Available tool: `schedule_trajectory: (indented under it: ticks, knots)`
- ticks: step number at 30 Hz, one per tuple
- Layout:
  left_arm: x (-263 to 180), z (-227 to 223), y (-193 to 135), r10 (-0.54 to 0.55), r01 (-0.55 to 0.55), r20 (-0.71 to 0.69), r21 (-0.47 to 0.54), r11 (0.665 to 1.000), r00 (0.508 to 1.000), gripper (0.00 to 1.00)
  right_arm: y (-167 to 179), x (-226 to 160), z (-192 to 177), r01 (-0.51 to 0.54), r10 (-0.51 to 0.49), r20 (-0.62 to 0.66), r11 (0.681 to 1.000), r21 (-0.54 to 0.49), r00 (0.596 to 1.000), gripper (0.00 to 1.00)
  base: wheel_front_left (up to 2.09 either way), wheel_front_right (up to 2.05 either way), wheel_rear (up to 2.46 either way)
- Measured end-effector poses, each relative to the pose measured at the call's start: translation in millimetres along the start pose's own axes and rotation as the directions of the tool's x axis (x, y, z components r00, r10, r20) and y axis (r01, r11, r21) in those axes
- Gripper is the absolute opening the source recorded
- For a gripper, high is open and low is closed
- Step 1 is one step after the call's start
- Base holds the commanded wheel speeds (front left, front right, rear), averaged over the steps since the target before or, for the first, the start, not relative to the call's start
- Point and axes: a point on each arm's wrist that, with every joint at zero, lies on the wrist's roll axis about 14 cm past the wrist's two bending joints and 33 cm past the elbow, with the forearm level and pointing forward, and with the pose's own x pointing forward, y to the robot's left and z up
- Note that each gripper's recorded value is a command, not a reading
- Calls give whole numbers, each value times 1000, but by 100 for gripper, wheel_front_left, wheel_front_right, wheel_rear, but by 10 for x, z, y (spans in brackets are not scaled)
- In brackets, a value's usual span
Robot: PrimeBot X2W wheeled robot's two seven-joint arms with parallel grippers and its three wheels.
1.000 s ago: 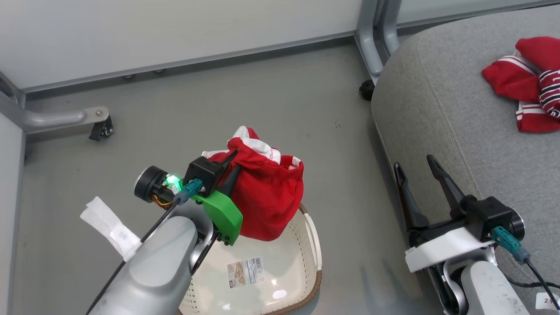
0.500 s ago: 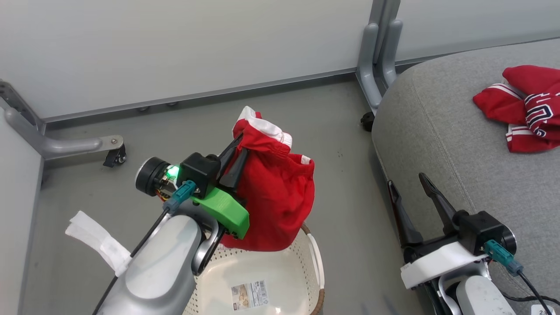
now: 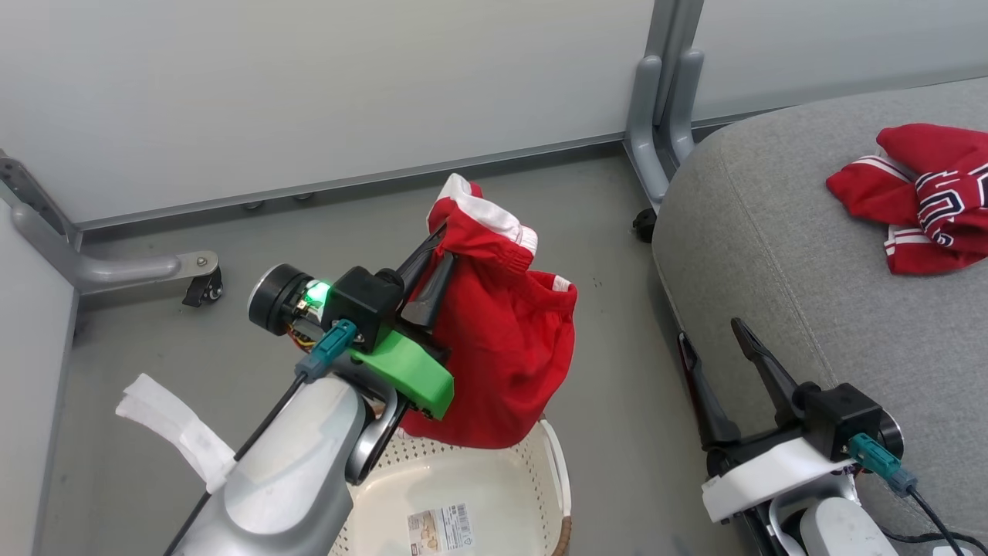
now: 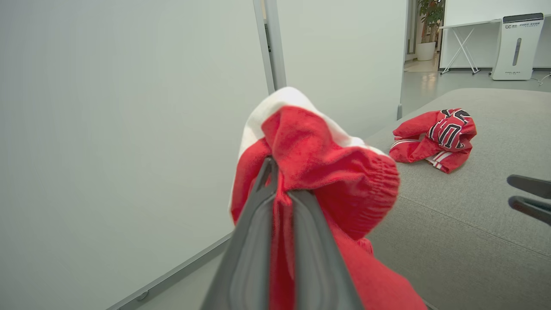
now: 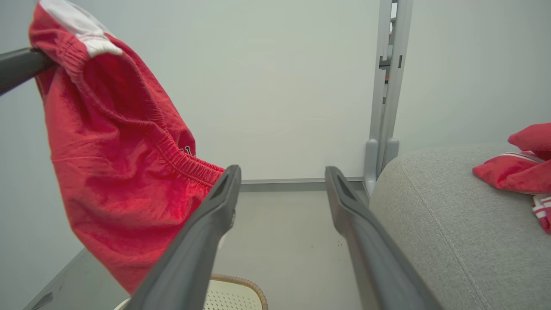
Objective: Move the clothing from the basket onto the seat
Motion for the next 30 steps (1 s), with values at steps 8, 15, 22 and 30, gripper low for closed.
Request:
schedule_trajectory:
  ticks: [8, 15, 22, 30]
  knots:
    - [8, 8, -16, -6, 6, 1, 1, 1000, 1000, 0, 291, 68, 32, -88, 88, 15, 996, 17, 996, 100, 0, 0, 0]
    - [34, -21, -25, -15, 15, -7, -4, 1000, 1000, 0, 826, 197, 96, -253, 251, 44, 966, 51, 967, 100, 0, 0, 0]
    - [85, 1, -29, -27, 27, 2, -5, 1000, 1000, 0, 1179, 360, 100, -369, 366, 54, 928, 52, 929, 100, 0, 0, 0]
    - [120, 3, -43, -38, 38, 12, -11, 999, 999, 0, 1400, 541, -107, -447, 448, -2, 894, 36, 894, 100, 0, 0, 0]
